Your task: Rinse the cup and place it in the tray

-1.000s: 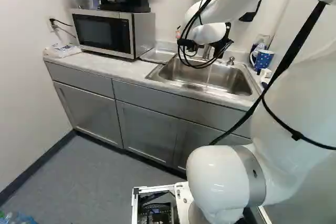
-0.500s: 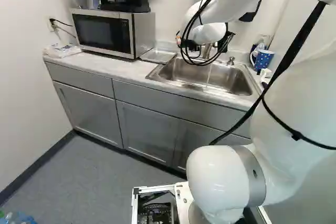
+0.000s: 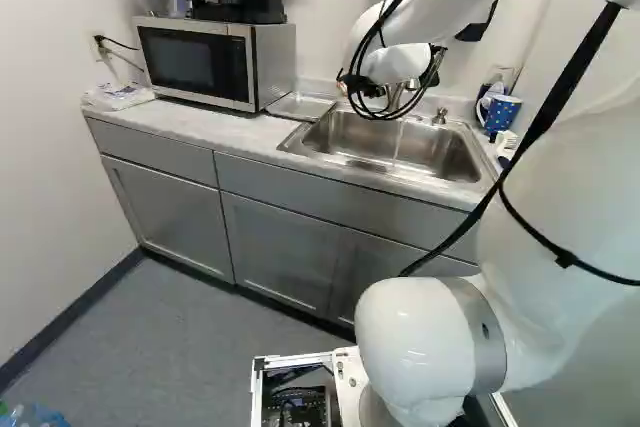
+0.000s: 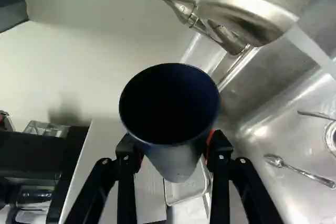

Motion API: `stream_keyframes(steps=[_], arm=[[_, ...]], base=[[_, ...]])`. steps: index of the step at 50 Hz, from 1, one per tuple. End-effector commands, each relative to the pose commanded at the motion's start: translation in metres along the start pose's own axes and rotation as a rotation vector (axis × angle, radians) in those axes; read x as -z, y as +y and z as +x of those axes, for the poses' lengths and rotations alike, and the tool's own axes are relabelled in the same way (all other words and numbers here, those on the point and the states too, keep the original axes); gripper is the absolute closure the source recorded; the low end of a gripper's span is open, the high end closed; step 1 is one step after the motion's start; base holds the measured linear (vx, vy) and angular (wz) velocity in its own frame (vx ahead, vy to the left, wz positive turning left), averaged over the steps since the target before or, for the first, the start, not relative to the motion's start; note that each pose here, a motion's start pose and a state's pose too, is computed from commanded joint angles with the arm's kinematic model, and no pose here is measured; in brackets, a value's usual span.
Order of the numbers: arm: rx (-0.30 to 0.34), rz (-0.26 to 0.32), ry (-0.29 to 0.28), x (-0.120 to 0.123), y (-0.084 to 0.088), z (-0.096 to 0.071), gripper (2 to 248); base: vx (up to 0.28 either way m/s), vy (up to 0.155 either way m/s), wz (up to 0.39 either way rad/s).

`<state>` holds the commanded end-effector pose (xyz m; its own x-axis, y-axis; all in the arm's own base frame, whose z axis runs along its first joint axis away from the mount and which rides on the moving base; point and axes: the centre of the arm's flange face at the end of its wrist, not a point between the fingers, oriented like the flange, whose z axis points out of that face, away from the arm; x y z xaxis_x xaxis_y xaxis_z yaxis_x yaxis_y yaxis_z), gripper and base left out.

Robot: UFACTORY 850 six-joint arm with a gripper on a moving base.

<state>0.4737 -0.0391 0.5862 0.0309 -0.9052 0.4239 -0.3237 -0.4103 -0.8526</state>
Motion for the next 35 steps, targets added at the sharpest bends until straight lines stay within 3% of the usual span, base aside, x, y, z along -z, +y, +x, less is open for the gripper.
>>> stream_keyframes(steps=[35], arm=[[0.369, 0.000, 0.000, 0.0000, 0.0000, 0.0000, 124]], base=[[0.000, 0.000, 0.000]])
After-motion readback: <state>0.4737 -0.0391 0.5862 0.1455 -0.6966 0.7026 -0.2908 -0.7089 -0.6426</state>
